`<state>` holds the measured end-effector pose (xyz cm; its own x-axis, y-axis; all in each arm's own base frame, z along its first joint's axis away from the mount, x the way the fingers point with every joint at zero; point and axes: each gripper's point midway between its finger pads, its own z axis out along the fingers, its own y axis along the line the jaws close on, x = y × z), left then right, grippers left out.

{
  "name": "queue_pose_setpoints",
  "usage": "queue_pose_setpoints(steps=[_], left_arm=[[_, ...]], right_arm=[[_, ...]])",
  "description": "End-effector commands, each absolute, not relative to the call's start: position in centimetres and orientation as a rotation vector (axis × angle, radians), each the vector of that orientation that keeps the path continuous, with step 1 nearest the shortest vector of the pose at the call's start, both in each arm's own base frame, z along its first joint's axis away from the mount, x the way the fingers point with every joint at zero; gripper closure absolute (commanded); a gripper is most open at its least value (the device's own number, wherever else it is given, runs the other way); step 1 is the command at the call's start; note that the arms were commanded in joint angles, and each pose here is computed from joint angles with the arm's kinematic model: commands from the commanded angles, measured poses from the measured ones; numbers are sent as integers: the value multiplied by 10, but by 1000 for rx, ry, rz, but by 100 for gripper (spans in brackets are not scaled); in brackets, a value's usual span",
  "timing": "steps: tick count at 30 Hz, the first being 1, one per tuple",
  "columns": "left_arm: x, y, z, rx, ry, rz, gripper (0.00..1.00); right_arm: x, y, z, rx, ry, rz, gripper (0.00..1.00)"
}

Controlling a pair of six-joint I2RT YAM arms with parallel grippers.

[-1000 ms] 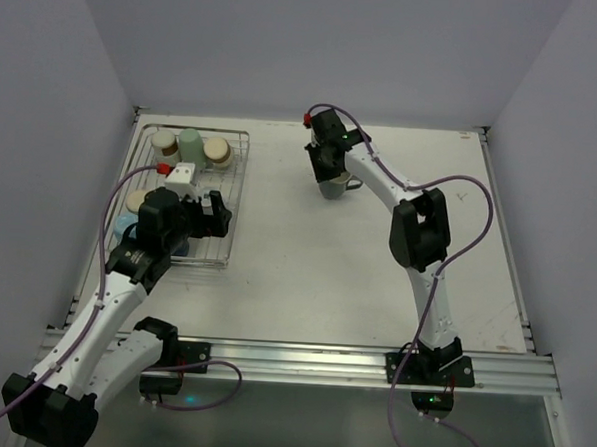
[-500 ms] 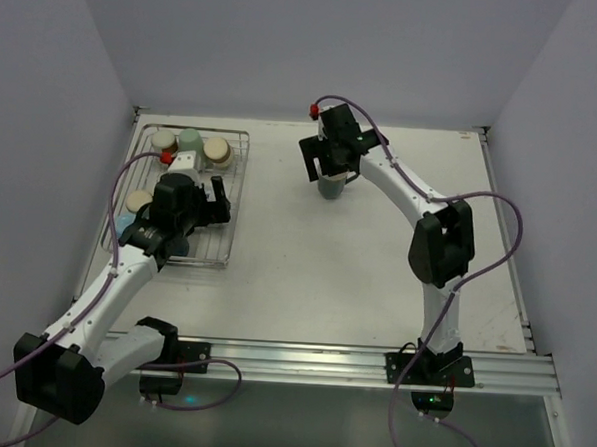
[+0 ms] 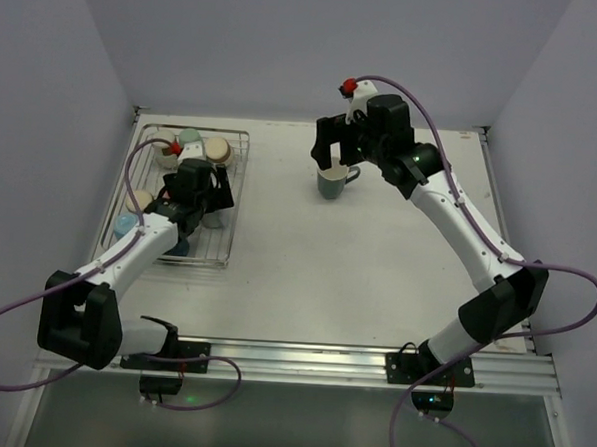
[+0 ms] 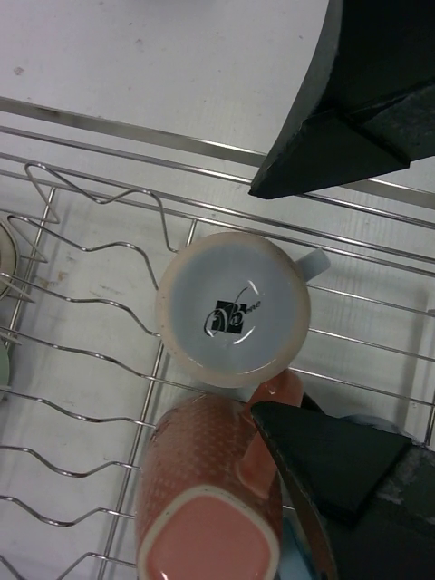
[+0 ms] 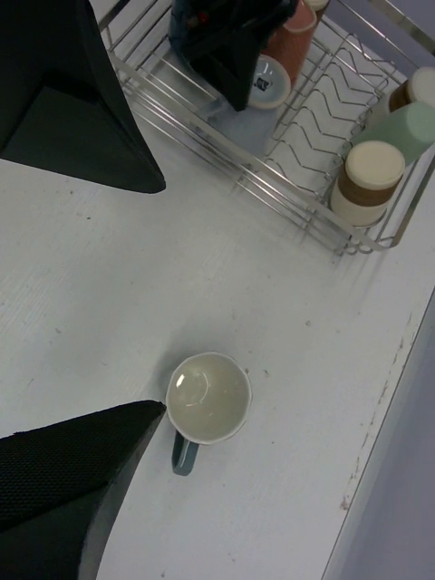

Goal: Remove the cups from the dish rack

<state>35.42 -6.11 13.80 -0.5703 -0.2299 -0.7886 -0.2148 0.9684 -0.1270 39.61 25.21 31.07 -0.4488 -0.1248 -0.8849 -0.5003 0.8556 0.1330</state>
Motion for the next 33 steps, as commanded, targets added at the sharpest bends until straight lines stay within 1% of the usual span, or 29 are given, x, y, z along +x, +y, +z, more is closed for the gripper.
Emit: queue_pose_setpoints(steps=[1, 4, 8, 11, 12, 13, 17, 18, 19, 20, 21, 22, 23, 24, 25, 26, 28, 30, 32, 33], left_arm=[[381, -47, 157, -391, 2096, 31, 2], [388, -49, 149, -387, 2101, -2, 3], [395, -49, 147, -388, 2095, -11, 9], [399, -52, 154, -386, 2063, -37, 24], [400, -54, 156, -382, 2056, -48, 33], [400, -54, 158, -380, 2047, -55, 36], [398, -55, 160, -375, 2049, -66, 64], [397, -55, 167, -376, 2032, -70, 75], [397, -55, 171, -378, 2023, -73, 78], [396, -54, 179, -380, 2008, -78, 80], [394, -55, 191, -376, 1981, -97, 82], [393, -56, 198, -374, 1969, -107, 83], [393, -58, 209, -369, 1950, -129, 85], [390, -59, 222, -365, 1923, -150, 85], [388, -60, 230, -359, 1912, -162, 86], [385, -61, 235, -354, 1906, -176, 87], [376, -61, 253, -347, 1874, -204, 88], [365, -63, 270, -332, 1836, -240, 89], [354, -68, 279, -310, 1826, -291, 91], [344, -71, 294, -297, 1787, -335, 91]], right_arm=[[388, 263, 316, -478, 1983, 557, 1], [382, 266, 324, -482, 1954, 594, 1], [375, 268, 334, -489, 1923, 624, 2], [370, 266, 340, -490, 1902, 632, 3], [367, 266, 341, -489, 1900, 640, 3], [365, 266, 342, -488, 1895, 645, 3], [350, 264, 350, -470, 1858, 685, 3], [343, 267, 342, -462, 1874, 731, 2], [336, 269, 345, -456, 1858, 771, 2], [327, 270, 367, -444, 1779, 826, 2], [319, 274, 355, -399, 1806, 902, 2], [306, 280, 379, -415, 1700, 1002, 2], [298, 286, 382, -409, 1673, 1068, 1], [288, 294, 367, -362, 1712, 1164, 1], [283, 300, 382, -364, 1623, 1231, 1], [278, 305, 371, -314, 1651, 1299, 1], [273, 314, 377, -279, 1598, 1368, 2], [272, 322, 364, -216, 1631, 1442, 3], [270, 327, 367, -191, 1590, 1514, 6], [269, 330, 354, -143, 1621, 1563, 7]])
